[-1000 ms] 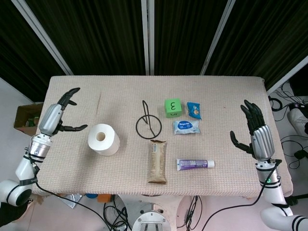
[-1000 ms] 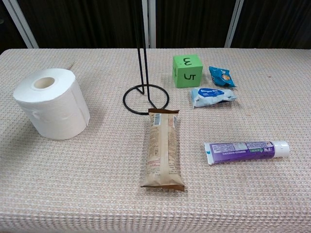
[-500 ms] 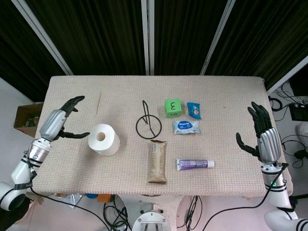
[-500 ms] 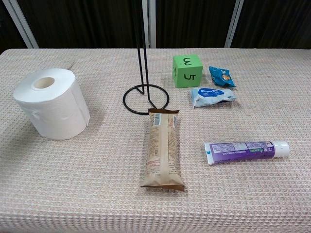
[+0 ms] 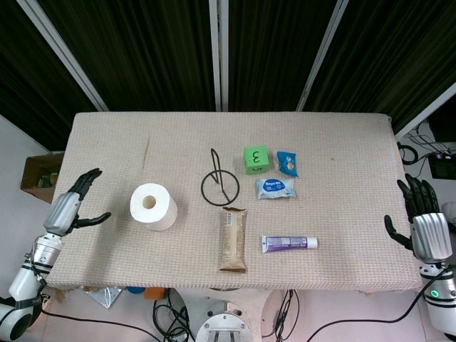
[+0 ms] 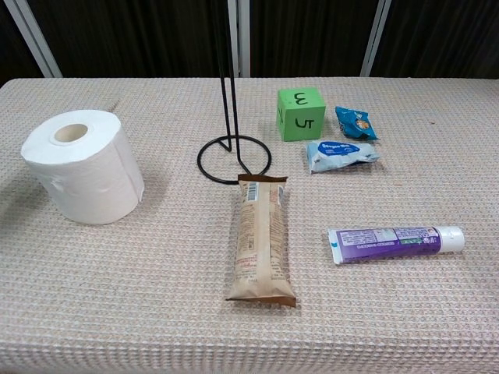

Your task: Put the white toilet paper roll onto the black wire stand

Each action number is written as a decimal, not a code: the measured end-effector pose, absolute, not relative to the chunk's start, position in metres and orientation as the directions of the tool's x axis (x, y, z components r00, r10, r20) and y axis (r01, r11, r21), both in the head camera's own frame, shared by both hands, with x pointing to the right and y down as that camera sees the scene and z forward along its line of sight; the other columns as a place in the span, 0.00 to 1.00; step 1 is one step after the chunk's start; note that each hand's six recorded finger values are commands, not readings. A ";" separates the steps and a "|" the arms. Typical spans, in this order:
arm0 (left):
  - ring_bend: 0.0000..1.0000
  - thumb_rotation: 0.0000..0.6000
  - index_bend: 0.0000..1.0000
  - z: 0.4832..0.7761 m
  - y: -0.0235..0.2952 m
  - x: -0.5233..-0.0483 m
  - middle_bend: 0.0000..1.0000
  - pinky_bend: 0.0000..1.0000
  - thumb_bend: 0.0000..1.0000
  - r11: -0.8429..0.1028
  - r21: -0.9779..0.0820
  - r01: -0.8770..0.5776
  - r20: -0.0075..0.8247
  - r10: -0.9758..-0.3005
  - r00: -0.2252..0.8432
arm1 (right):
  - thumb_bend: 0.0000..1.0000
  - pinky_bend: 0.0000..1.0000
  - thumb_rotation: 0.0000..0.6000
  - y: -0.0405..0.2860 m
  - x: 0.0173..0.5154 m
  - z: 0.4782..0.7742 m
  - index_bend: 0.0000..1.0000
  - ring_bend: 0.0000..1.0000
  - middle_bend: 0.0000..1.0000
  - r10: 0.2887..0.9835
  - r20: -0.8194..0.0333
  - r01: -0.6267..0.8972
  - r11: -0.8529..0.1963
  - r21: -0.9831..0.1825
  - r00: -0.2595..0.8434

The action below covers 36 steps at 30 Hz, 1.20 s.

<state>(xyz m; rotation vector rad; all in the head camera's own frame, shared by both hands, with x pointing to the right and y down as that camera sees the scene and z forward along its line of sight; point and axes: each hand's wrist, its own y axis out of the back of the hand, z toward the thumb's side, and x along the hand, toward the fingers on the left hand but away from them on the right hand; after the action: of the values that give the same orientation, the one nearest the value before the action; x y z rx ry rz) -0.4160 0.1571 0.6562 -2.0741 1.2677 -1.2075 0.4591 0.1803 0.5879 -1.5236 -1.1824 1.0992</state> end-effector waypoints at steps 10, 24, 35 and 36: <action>0.00 0.27 0.00 0.702 0.193 -0.411 0.00 0.17 0.00 -0.502 -0.713 -0.490 0.469 -0.861 0.199 | 0.35 0.00 1.00 0.205 0.474 0.606 0.00 0.00 0.00 0.967 -0.224 0.095 -0.236 -0.967 0.124; 0.00 0.46 0.00 0.730 0.201 -0.372 0.00 0.16 0.00 -0.485 -0.739 -0.467 0.405 -0.874 0.268 | 0.35 0.00 1.00 0.212 0.475 0.613 0.00 0.00 0.00 0.956 -0.274 0.113 -0.285 -0.952 0.103; 0.00 0.47 0.00 0.740 0.186 -0.343 0.00 0.16 0.00 -0.468 -0.727 -0.502 0.359 -0.883 0.303 | 0.36 0.00 1.00 0.214 0.481 0.614 0.00 0.00 0.00 0.954 -0.287 0.114 -0.295 -0.949 0.083; 0.00 0.47 0.00 0.740 0.186 -0.341 0.00 0.16 0.00 -0.469 -0.721 -0.509 0.357 -0.882 0.308 | 0.36 0.00 1.00 0.214 0.481 0.614 0.00 0.00 0.00 0.954 -0.288 0.114 -0.296 -0.948 0.082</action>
<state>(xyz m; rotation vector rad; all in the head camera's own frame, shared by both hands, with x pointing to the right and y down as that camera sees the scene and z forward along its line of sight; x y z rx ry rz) -0.3414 0.1855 0.7398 -2.0989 1.2319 -1.0277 0.4811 0.2138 0.6144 -1.5519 -1.0971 1.3126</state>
